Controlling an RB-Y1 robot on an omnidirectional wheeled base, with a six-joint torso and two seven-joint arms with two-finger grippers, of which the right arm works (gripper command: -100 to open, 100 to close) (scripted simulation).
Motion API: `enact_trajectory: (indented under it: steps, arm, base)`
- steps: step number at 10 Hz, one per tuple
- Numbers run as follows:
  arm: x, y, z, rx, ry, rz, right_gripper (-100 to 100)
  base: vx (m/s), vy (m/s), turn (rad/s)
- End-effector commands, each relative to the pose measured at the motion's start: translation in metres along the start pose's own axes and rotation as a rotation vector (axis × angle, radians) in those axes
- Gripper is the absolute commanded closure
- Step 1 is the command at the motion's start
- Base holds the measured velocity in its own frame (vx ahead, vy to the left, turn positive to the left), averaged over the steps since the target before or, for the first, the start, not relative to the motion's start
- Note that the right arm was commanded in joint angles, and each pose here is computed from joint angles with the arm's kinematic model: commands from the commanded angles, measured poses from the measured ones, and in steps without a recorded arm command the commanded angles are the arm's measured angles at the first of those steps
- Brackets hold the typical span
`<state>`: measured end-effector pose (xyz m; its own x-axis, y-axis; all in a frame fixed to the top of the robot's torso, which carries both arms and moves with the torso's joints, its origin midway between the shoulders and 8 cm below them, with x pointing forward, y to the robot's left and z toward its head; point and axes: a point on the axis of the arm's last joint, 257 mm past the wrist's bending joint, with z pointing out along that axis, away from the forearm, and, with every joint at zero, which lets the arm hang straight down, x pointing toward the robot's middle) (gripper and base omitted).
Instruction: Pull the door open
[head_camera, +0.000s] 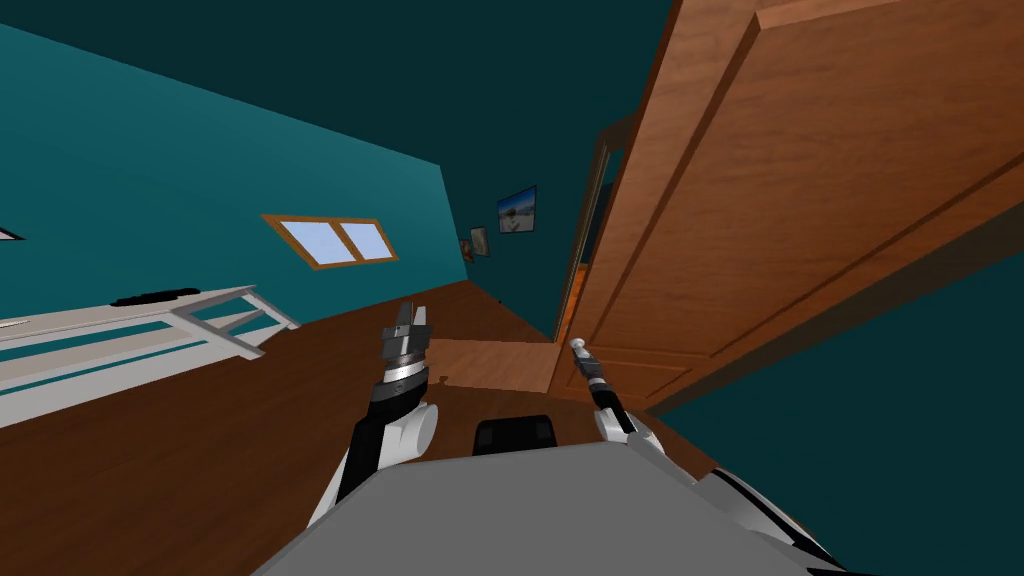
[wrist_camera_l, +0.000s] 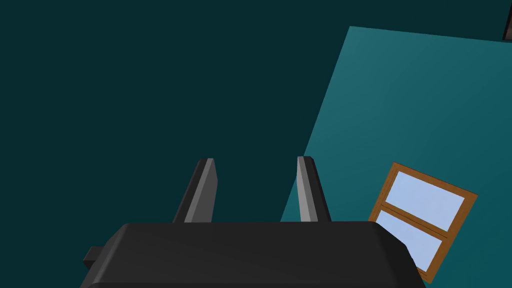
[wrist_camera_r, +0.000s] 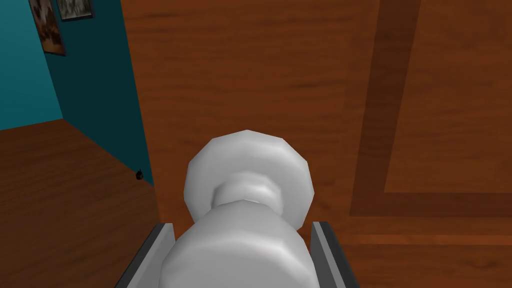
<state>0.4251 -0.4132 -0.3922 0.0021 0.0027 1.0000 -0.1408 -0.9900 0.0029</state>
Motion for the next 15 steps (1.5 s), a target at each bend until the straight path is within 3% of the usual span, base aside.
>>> enact_trajectory:
  steps: [1,2,10,11,12,15]
  arm:
    - [0.0,0.0,0.0,0.0,0.0,0.0,100]
    - [-0.001,-0.002,-0.0063,0.025,-0.002,0.0,100]
    - [0.0,-0.008,-0.0294,0.133,0.002,0.003,100]
    - [0.0,-0.008,-0.0257,0.124,0.001,0.0,100]
    - [-0.002,-0.008,-0.0344,0.146,0.0,0.0,100]
    - [-0.001,-0.006,-0.0473,0.182,0.003,-0.001,100]
  base:
    - [-0.092,-0.003,0.013]
    - [-0.145,-0.018,0.089]
    - [-0.197,-0.051,0.087]
    - [-0.095,-0.021,0.021]
    - [-0.115,-0.032,0.092]
    - [-0.172,-0.061,0.1]
